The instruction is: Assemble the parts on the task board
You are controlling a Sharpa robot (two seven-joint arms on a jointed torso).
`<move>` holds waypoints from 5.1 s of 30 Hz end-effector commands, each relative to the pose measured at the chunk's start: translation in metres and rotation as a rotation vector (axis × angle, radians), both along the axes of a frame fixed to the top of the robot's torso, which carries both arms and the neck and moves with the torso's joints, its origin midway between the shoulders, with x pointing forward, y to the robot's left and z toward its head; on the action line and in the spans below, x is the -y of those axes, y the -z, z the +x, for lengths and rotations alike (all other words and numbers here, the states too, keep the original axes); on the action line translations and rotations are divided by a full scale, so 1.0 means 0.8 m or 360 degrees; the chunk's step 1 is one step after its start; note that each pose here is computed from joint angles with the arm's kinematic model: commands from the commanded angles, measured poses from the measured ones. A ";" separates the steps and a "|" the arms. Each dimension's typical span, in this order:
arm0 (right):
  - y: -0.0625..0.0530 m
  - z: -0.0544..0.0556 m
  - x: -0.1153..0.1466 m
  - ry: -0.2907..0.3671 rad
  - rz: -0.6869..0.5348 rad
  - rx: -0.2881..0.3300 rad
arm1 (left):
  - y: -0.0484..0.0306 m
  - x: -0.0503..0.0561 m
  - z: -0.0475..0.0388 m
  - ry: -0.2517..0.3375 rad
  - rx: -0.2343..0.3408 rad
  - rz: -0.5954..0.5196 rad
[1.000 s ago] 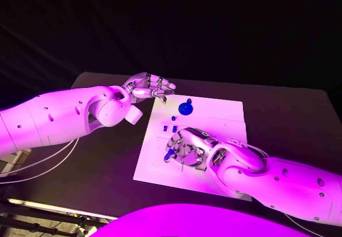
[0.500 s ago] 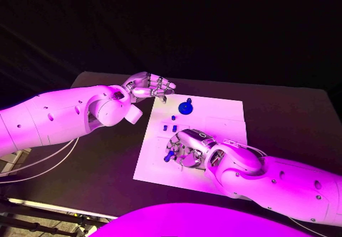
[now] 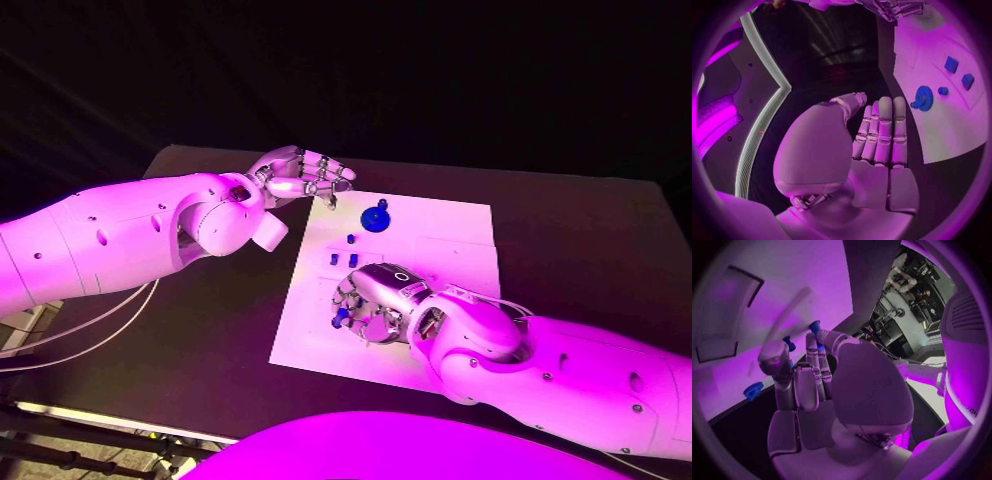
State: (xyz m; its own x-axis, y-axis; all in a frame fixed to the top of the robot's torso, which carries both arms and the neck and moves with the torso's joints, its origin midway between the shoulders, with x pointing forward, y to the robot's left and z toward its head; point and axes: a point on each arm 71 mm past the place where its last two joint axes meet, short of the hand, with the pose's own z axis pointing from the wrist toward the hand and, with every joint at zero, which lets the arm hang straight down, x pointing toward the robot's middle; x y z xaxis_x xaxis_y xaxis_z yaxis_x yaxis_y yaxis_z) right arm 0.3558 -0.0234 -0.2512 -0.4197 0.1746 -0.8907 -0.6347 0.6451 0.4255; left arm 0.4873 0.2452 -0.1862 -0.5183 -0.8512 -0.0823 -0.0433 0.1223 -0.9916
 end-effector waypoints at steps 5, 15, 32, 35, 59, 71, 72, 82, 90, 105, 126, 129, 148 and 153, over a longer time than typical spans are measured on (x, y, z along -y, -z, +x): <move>0.001 -0.007 -0.008 -0.0058 -0.0064 0.0049 | -0.0009 0.003 -0.001 0.0033 -0.0005 -0.0018; 0.001 -0.005 -0.006 0.0017 -0.0040 0.0052 | -0.0006 0.003 -0.001 0.0036 -0.0011 -0.0016; -0.020 -0.012 0.018 0.0142 0.0249 0.0078 | -0.0001 0.002 -0.001 0.0044 -0.0017 -0.0015; -0.030 -0.012 0.034 0.0182 0.0348 0.0081 | -0.0001 0.003 -0.001 0.0044 -0.0016 -0.0016; -0.044 0.015 0.276 0.0949 0.0214 -0.0604 | 0.0004 0.000 -0.005 0.0023 0.0024 -0.0065; -0.007 -0.004 0.279 0.1124 0.0017 -0.0669 | -0.0006 0.001 -0.008 0.0034 0.0030 -0.0075; -0.004 -0.005 0.277 0.1126 0.0007 -0.0670 | -0.0007 0.001 -0.008 0.0035 0.0030 -0.0076; 0.015 -0.006 0.255 0.1111 -0.0033 -0.0723 | -0.0012 0.003 -0.010 0.0047 0.0029 -0.0083; 0.028 -0.003 0.246 0.1079 -0.0080 -0.0791 | -0.0013 0.004 -0.010 0.0070 0.0019 -0.0101; 0.047 0.001 0.233 0.0949 -0.0271 -0.0742 | -0.0015 0.006 -0.012 0.0118 0.0007 -0.0119; 0.016 0.004 0.225 0.1036 -0.0035 -0.0740 | -0.0010 0.005 -0.012 0.0125 0.0001 -0.0118; 0.006 0.006 0.221 0.1029 0.0011 -0.0747 | -0.0009 0.005 -0.012 0.0125 0.0000 -0.0118; 0.010 0.006 0.174 0.0921 0.0048 -0.0830 | -0.0009 0.008 -0.012 0.0142 -0.0004 -0.0125; 0.013 0.010 0.164 0.0913 0.0042 -0.0801 | -0.0008 0.008 -0.012 0.0146 -0.0006 -0.0126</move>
State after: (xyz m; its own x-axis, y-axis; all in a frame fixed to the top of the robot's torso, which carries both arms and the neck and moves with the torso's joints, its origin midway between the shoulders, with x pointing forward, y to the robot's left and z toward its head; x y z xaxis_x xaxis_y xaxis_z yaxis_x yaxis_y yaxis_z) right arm 0.3628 -0.1549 -0.2614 -0.6204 0.5088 -0.5969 0.0755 0.7962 0.6003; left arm 0.4783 0.2414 -0.1868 -0.5764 -0.8166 -0.0305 -0.0423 0.0671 -0.9968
